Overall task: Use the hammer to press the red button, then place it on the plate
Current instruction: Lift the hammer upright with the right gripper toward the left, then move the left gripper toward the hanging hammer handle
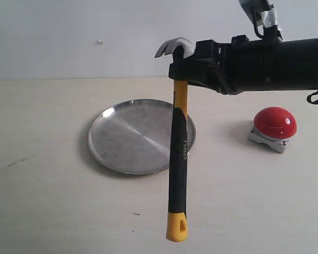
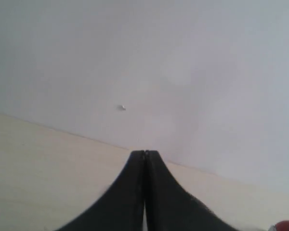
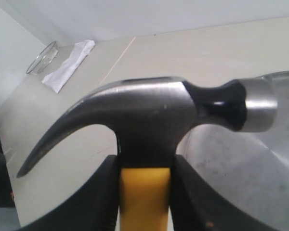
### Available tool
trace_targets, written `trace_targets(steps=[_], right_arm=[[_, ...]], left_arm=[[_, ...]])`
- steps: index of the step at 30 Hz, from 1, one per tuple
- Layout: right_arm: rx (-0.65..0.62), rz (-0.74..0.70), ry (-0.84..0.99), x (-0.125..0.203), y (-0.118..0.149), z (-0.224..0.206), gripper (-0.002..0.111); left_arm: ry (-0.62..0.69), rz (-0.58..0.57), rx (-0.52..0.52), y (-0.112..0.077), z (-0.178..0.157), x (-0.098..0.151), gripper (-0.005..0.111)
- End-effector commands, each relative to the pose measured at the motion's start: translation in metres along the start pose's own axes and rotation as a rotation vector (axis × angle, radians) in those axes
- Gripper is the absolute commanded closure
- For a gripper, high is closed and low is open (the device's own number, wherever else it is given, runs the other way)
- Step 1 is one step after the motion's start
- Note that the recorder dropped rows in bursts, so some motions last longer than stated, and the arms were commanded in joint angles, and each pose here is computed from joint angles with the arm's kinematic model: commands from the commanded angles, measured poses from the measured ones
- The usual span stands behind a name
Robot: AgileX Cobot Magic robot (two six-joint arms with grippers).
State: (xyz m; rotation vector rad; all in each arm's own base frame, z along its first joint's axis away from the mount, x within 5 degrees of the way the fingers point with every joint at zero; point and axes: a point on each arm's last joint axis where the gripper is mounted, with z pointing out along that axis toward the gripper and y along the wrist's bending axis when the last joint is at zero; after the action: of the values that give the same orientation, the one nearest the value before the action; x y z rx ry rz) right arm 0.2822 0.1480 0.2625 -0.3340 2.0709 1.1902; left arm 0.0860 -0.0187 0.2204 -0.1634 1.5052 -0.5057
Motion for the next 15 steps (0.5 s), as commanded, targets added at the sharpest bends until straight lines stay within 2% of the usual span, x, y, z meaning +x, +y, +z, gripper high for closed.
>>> trace_targets(steps=[1, 3, 8, 11, 15], right_arm=[[-0.005, -0.009, -0.029, -0.009, 0.014, 0.015, 0.108], [-0.008, -0.020, -0.032, -0.012, 0.017, 0.019, 0.108], [0.042, 0.013, -0.056, -0.018, 0.014, 0.022, 0.108], [0.081, 0.027, -0.069, -0.019, 0.011, 0.022, 0.108], [0.095, 0.042, -0.075, -0.020, 0.010, 0.022, 0.108]], left_arm=[[0.114, 0.026, 0.061, -0.008, 0.024, -0.011, 0.106], [0.205, 0.040, 0.107, -0.012, 0.039, -0.016, 0.103], [0.422, 0.048, 0.229, -0.019, 0.076, -0.020, 0.085], [0.544, 0.044, 0.277, -0.019, 0.095, -0.021, 0.074], [0.684, 0.026, 0.323, -0.021, 0.115, -0.019, 0.066]])
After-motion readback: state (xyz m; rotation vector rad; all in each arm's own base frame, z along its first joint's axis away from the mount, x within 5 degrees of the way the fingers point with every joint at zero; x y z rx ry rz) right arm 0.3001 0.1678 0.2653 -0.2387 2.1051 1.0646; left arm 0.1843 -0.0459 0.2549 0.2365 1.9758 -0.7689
